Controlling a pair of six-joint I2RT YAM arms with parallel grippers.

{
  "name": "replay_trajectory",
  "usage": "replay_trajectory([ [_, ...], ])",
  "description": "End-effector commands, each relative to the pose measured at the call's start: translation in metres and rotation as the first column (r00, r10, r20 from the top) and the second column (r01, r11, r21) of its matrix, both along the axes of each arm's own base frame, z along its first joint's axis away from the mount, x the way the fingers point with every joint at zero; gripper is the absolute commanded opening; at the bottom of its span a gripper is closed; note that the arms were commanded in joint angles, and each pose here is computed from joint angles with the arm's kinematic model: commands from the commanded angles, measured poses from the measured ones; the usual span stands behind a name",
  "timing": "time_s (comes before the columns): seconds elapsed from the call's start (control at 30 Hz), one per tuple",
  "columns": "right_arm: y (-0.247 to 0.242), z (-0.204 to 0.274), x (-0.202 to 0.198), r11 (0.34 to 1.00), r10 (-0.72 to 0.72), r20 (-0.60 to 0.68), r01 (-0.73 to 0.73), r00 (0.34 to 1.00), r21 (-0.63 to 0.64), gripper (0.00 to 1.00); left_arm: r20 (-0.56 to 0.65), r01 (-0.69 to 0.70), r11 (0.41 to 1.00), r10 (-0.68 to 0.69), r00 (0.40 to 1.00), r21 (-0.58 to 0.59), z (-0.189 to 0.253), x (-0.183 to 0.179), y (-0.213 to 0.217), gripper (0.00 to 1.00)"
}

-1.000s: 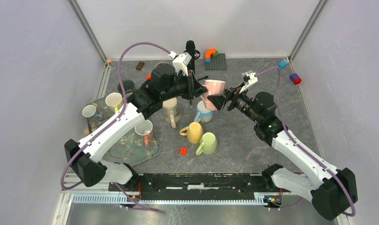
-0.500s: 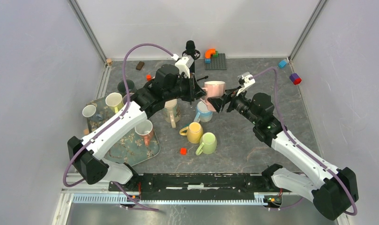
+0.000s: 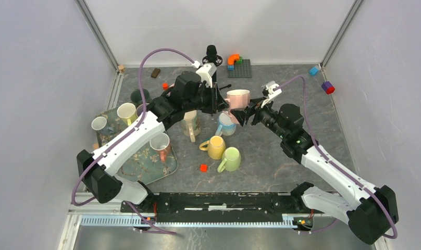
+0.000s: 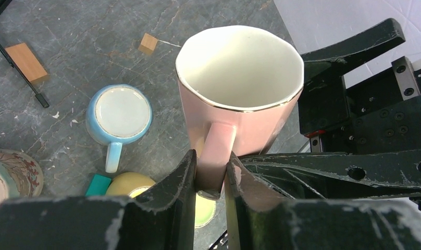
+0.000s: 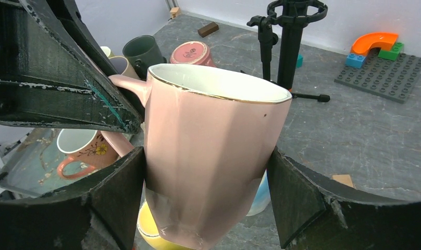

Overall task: Turn the mug right side up
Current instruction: Place the cup on the tray.

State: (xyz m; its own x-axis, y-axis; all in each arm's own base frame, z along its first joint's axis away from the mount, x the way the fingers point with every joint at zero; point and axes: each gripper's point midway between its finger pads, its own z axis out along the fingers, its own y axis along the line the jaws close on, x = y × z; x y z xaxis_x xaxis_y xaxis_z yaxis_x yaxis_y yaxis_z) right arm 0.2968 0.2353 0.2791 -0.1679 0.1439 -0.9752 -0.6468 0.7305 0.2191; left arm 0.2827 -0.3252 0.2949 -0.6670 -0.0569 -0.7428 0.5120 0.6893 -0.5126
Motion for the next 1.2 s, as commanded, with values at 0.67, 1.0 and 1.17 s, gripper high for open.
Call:
replay_trajectory([
  [0.67,0.040,0.084,-0.042,0.954,0.297,0.409,-0.288,0.863,-0.086,0.06,-0.103,0.340,0.940,-0.340,0.935,-0.017,0.005,-0.058,-0.032,0.29],
  [1.0,0.046,0.085,-0.051,0.936,0.349,0.428,-0.333,0.834,-0.113,0.07,-0.138,0.350,0.936,-0.350,0.926,-0.025,0.003,-0.057,-0.031,0.29],
  [1.17,0.050,0.084,-0.056,0.927,0.372,0.423,-0.357,0.827,-0.118,0.07,-0.142,0.353,0.935,-0.354,0.924,-0.032,0.005,-0.056,-0.034,0.30],
])
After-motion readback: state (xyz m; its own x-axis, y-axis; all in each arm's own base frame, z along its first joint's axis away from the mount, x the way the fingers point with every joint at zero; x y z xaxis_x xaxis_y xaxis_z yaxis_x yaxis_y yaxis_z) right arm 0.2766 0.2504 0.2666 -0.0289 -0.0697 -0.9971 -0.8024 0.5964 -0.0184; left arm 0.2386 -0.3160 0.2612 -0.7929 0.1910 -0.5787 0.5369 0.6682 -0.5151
